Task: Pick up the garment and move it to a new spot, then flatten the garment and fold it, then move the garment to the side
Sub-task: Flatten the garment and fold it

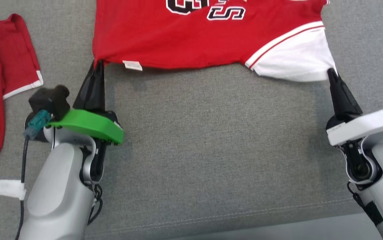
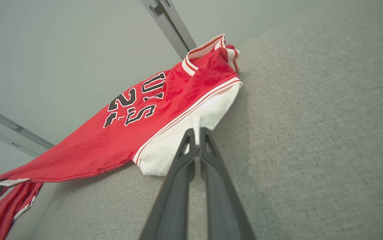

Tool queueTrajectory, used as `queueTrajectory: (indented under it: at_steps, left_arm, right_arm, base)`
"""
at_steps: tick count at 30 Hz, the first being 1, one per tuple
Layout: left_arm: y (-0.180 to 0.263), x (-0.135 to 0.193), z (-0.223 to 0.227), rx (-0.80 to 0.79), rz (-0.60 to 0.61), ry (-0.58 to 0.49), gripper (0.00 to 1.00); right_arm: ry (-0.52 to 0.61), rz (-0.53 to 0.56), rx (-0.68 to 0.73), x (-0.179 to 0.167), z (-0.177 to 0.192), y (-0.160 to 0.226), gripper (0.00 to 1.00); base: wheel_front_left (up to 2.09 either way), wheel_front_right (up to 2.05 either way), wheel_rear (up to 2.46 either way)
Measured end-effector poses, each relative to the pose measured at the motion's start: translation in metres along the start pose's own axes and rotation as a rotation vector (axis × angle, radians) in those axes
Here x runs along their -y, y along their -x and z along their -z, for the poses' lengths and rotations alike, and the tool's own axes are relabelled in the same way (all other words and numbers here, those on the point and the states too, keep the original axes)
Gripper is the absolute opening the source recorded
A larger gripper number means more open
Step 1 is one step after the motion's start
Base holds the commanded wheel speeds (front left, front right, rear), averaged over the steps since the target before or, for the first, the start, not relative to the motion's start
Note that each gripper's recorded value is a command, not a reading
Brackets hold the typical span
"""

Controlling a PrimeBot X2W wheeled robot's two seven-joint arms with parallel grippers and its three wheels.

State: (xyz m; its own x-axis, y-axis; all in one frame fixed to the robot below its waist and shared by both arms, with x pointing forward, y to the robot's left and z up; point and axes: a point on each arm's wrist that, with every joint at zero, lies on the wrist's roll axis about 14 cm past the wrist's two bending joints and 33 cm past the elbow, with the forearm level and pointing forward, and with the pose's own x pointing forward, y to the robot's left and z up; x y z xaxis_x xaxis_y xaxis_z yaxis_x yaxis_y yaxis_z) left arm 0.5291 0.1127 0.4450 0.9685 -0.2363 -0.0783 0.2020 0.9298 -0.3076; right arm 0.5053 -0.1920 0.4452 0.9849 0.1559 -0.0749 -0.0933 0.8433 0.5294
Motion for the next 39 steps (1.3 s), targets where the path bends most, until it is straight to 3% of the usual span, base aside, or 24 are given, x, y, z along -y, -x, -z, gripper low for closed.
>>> queueTrajectory:
  at_steps: [15, 26, 31, 39]
  left_arm:
    - [0.116, 0.017, 0.027, -0.256, -0.022, 0.017, 0.00]
    - [0.169, 0.021, 0.028, -0.372, -0.049, 0.039, 0.00]
    - [0.183, 0.023, 0.032, -0.432, -0.046, 0.034, 0.00]
    - [0.175, 0.028, 0.034, -0.460, -0.017, 0.023, 0.00]
  right_arm:
    - [-0.106, 0.126, -0.071, 0.016, 0.017, 0.118, 0.00]
    - [-0.153, 0.172, -0.151, -0.002, 0.022, 0.179, 0.00]
    - [-0.169, 0.199, -0.187, -0.010, 0.021, 0.198, 0.00]
    - [-0.104, 0.184, -0.145, -0.010, 0.001, 0.177, 0.00]
  base:
    - [0.00, 0.00, 0.00]
    - [0.00, 0.00, 0.00]
    - [0.00, 0.00, 0.00]
    - [0.00, 0.00, 0.00]
